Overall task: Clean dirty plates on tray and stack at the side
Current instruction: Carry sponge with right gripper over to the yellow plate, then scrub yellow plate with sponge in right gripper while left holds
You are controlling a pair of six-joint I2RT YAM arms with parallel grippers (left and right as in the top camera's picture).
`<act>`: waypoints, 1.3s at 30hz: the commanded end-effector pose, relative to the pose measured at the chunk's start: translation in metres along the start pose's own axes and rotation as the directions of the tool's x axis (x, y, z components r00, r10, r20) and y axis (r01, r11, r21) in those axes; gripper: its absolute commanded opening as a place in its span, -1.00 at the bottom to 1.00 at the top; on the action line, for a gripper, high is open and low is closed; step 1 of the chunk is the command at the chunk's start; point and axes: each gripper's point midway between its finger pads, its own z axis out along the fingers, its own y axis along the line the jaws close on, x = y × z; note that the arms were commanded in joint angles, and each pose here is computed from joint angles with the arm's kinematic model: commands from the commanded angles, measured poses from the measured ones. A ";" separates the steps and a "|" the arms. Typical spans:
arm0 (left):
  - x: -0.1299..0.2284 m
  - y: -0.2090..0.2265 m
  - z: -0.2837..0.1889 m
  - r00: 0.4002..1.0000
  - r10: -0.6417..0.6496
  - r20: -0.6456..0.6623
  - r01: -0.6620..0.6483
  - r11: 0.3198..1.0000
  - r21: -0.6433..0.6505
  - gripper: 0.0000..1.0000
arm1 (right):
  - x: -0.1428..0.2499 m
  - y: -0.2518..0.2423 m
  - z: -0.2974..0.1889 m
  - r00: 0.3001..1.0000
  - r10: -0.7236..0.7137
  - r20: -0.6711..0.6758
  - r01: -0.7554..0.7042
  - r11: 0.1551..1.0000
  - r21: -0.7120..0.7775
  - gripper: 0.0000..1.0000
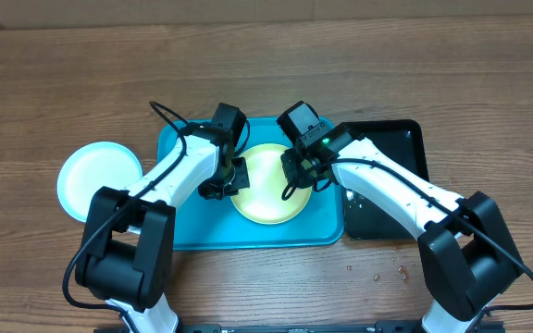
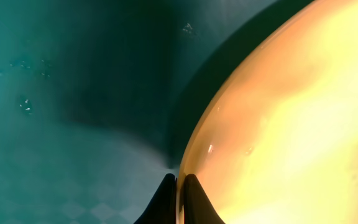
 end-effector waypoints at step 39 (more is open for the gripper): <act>0.004 -0.012 -0.005 0.998 0.062 0.015 -0.062 0.998 0.022 -0.92 | 0.032 -0.024 0.060 0.987 0.089 -0.132 -0.083 0.995 0.049 -0.92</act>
